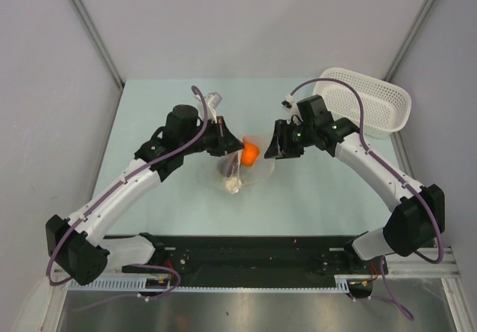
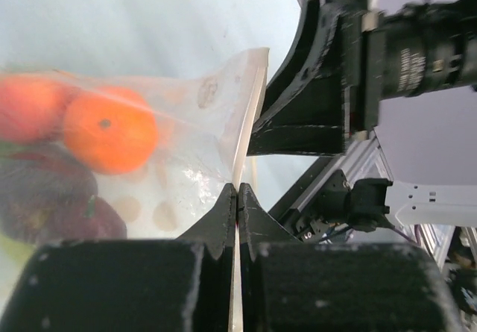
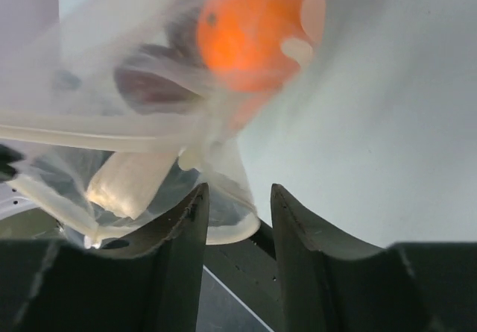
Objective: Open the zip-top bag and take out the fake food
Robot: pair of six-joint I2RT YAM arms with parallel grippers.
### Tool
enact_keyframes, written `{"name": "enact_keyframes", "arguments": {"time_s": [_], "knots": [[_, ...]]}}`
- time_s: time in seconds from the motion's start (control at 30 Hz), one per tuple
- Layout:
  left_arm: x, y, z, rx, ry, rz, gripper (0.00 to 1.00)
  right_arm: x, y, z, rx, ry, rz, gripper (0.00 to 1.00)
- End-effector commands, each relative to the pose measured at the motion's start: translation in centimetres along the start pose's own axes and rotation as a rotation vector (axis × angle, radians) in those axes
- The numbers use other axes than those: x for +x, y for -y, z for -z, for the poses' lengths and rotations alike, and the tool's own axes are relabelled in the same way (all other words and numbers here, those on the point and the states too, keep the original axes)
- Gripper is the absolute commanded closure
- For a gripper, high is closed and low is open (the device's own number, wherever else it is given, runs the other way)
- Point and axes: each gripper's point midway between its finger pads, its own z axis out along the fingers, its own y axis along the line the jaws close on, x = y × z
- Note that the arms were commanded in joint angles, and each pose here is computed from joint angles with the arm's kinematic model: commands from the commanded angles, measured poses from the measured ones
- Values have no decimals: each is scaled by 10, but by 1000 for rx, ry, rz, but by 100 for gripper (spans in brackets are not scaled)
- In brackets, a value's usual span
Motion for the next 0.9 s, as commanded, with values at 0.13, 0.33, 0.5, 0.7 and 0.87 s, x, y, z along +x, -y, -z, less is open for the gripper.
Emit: {"name": "enact_keyframes", "arguments": {"time_s": [0.13, 0.33, 0.5, 0.7, 0.87], "knots": [[-6, 16, -19, 114, 7, 10, 100, -26, -33, 39, -14, 124, 90, 63], [-11, 23, -22, 143, 6, 3, 100, -16, -50, 36, -26, 119, 143, 62], [-13, 27, -23, 159, 10, 7, 100, -8, -64, 18, -119, 63, 124, 58], [-17, 28, -22, 160, 21, 8, 100, 7, -64, -1, -185, -15, 87, 50], [-18, 29, -23, 167, 24, 14, 100, 16, -44, -19, -138, -43, 70, 46]]}}
